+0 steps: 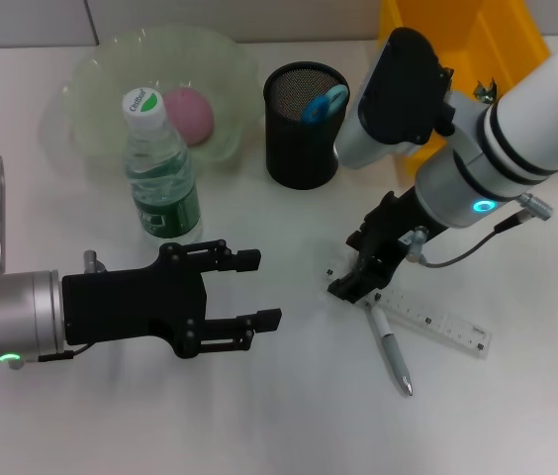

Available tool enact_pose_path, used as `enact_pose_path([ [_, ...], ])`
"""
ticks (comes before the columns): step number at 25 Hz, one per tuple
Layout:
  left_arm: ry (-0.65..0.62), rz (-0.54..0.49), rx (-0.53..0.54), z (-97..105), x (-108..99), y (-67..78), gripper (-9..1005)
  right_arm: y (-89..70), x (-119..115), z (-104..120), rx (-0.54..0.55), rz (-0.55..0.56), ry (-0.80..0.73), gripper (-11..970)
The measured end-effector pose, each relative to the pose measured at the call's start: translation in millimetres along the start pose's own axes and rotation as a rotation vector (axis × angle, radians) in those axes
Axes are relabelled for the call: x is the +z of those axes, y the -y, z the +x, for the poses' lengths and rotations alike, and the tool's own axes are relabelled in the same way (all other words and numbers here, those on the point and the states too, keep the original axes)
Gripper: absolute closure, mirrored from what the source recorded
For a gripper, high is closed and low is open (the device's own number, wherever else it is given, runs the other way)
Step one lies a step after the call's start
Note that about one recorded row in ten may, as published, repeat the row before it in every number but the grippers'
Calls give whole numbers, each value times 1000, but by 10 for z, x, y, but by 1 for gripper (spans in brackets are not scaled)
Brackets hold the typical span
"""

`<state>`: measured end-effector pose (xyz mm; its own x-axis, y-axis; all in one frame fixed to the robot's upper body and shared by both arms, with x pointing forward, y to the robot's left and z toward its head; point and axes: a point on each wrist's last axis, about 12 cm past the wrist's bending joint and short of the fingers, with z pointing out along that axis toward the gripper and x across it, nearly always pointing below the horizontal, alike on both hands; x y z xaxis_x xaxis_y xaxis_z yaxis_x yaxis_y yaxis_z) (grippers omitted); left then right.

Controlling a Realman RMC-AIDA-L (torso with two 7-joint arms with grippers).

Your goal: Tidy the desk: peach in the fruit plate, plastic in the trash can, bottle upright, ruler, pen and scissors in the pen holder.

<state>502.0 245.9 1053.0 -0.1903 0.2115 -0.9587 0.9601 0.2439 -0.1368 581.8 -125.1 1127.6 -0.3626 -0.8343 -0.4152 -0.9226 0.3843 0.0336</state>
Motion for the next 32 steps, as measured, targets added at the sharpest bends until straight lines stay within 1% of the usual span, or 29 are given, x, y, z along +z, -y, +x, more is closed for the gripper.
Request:
enact_pose_path([
  [6,0,-2,-2,7,-5,3,270,-34,56,-20,-1,-13,26,346],
  [12,-1,-4,-3,23,-11,14,271,-26,195,-6,-9,7,16,362],
  [22,-2,-12,-10,59,-40,40,271,-40,218,-9,-13,12,40,388],
  [27,-1,-14,-12,65,-46,45,271,-74,188,-33,-16,-1,69,568],
  [31,-1,-14,-12,67,-48,47,271,-94,111,-47,-22,6,100,568],
  [32,-1,-15,-13,69,-50,48,271,-94,17,-54,-18,12,131,568],
])
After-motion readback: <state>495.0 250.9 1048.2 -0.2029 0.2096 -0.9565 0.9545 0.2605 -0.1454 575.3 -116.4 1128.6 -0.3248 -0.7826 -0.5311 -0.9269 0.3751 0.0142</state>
